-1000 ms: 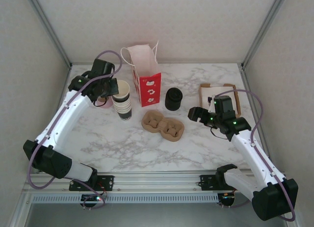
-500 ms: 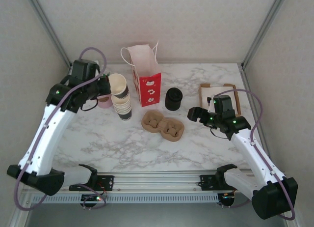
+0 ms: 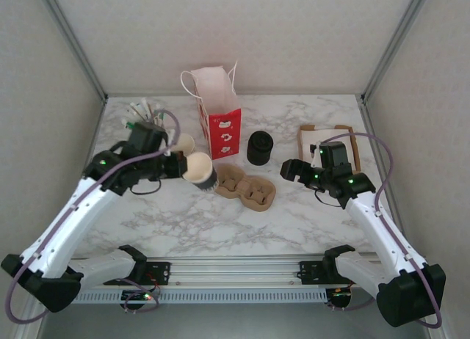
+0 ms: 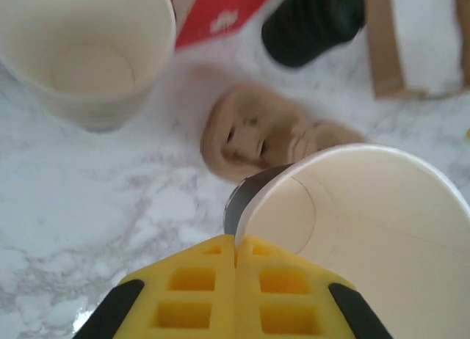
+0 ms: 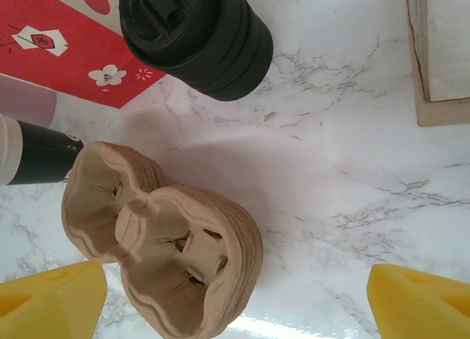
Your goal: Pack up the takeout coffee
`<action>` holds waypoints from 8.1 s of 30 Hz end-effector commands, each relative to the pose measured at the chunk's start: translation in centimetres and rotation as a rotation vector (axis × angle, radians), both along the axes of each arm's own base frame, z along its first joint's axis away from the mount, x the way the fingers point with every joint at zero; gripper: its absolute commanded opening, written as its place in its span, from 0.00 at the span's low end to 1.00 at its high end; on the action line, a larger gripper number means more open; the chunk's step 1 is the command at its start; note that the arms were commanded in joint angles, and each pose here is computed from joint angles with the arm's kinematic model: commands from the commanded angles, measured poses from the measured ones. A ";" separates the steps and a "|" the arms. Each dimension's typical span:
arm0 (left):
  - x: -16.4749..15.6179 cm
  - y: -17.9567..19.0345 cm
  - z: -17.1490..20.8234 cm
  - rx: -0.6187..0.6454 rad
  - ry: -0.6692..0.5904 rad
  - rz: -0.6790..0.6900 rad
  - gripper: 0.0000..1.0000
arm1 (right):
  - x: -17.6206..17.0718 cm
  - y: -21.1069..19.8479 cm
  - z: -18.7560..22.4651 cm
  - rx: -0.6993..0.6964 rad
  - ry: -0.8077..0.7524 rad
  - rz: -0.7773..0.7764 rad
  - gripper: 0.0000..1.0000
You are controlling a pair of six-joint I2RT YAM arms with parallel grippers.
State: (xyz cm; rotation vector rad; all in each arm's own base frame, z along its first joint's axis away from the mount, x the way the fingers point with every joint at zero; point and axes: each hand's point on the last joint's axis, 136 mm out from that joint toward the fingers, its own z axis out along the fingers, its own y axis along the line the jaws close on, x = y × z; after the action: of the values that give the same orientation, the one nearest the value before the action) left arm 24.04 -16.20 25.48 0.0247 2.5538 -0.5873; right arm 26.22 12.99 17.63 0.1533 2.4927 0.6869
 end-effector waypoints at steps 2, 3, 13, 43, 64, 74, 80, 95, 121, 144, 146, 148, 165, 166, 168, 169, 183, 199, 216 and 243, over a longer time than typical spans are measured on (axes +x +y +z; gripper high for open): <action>-1.0 -2.0 -4.7 0.001 0.079 -0.012 0.00 | 0.2 0.3 -0.1 -0.010 0.002 0.019 0.92; -1.2 -2.3 -6.2 0.020 0.097 -0.014 0.00 | 0.3 0.3 -0.1 -0.009 0.002 0.018 0.92; -0.9 -4.2 -11.3 0.140 0.080 -0.011 0.00 | 0.1 0.2 -0.4 -0.019 0.007 0.020 0.93; 0.0 -5.9 -7.5 0.180 -0.072 -0.013 0.81 | 0.3 -2.0 -0.3 -0.089 0.042 -0.110 0.99; 6.8 -2.6 -1.8 -0.101 -0.684 0.237 1.00 | 8.5 3.5 1.6 -0.152 -0.013 0.154 0.99; 6.3 0.8 -4.0 -0.232 -0.699 0.249 1.00 | 13.7 6.3 0.1 -0.325 -0.083 0.359 0.98; 6.4 0.7 -4.5 -0.232 -0.684 0.245 1.00 | 15.7 8.2 -1.8 -0.310 -0.080 0.450 0.93; 6.4 0.5 -4.6 -0.235 -0.684 0.235 1.00 | 16.8 9.2 -3.9 -0.368 -0.030 0.485 0.93; 5.4 1.6 -3.0 -0.270 -0.750 0.257 1.00 | 17.3 10.1 -5.4 -0.436 -0.005 0.510 0.87; 5.2 1.8 -2.8 -0.272 -0.763 0.262 1.00 | 17.1 10.1 -4.8 -0.426 -0.009 0.504 0.77; 5.2 1.9 -2.7 -0.271 -0.765 0.263 1.00 | 17.0 10.1 -4.8 -0.428 -0.009 0.504 0.75; 5.2 1.8 -2.8 -0.270 -0.764 0.262 1.00 | 17.0 10.1 -4.7 -0.429 -0.011 0.501 0.74; 5.0 2.1 -2.6 -0.273 -0.774 0.270 1.00 | 16.8 9.9 -3.4 -0.430 -0.026 0.483 0.68; 5.0 2.1 -2.6 -0.273 -0.775 0.270 1.00 | 16.8 9.9 -3.3 -0.430 -0.028 0.481 0.68; 5.0 2.1 -2.5 -0.272 -0.777 0.271 0.99 | 16.7 9.9 -3.3 -0.430 -0.025 0.481 0.68; 5.0 2.1 -2.5 -0.272 -0.778 0.269 1.00 | 16.7 9.8 -3.2 -0.429 -0.025 0.478 0.67; 4.9 2.2 -2.5 -0.275 -0.783 0.271 1.00 | 16.1 9.6 -1.7 -0.422 -0.044 0.470 0.67; 4.9 2.1 -2.5 -0.276 -0.782 0.265 1.00 | 16.5 9.7 -4.0 -0.438 0.017 0.483 0.70; 4.9 2.0 -2.6 -0.275 -0.778 0.261 1.00 | 16.7 10.0 -4.8 -0.435 0.034 0.493 0.73; 4.9 1.9 -2.5 -0.278 -0.779 0.254 1.00 | 16.8 10.2 -4.4 -0.430 0.028 0.491 0.73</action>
State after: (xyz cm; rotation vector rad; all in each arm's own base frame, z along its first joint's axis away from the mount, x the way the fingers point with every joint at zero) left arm 28.91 -14.59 22.57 -0.1436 1.7059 -0.6684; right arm 43.18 22.64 12.20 -0.6195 2.6712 0.3026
